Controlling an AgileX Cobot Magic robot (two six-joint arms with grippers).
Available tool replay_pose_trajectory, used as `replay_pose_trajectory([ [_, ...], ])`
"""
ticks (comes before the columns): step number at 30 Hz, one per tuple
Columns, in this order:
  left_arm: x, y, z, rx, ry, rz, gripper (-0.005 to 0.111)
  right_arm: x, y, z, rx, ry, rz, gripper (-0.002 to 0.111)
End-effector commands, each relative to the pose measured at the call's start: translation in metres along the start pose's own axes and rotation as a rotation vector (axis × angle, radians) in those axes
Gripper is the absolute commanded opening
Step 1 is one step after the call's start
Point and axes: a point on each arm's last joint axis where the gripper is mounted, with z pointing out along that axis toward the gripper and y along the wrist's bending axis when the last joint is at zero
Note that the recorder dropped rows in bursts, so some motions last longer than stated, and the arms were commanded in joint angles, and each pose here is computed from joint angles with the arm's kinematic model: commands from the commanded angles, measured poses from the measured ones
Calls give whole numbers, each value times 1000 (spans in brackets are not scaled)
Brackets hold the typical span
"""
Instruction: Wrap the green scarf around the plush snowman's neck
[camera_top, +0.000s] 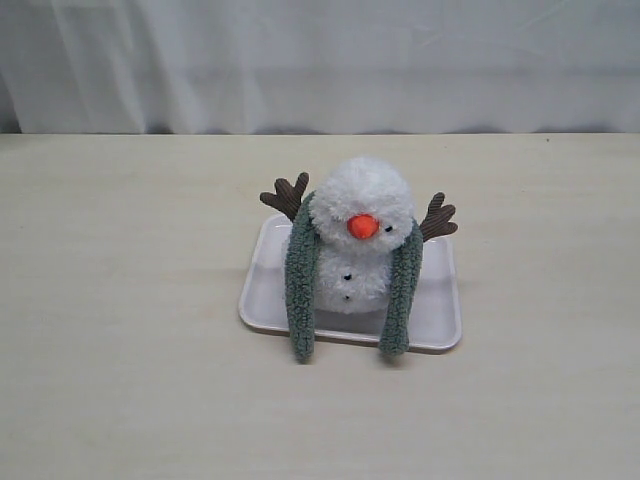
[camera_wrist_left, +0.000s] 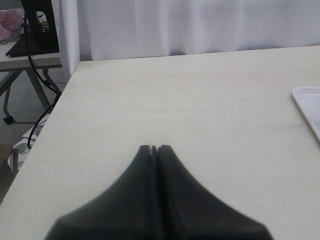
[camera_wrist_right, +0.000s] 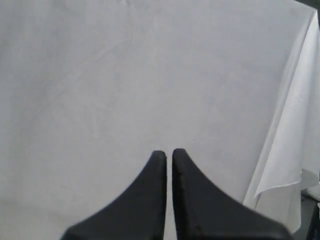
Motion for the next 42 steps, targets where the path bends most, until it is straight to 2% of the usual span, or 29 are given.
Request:
replay_pose_trajectory([
  [1,0,0,0,0,-6,-3,0,19,7,0,-19,51,-15,4],
  [17,0,0,0,0,-6,-3,0,72,27,-6,-79,211,-15,4],
  [28,0,0,0,0,-8,-3,0,96,35,-11,-103,282,-3,4],
  [36,0,0,0,0,-8,-3,0,101,37,-13,-119,333,-3,4],
  [42,0,0,0,0,-8,-3,0,101,37,-13,-106,338,98,4],
])
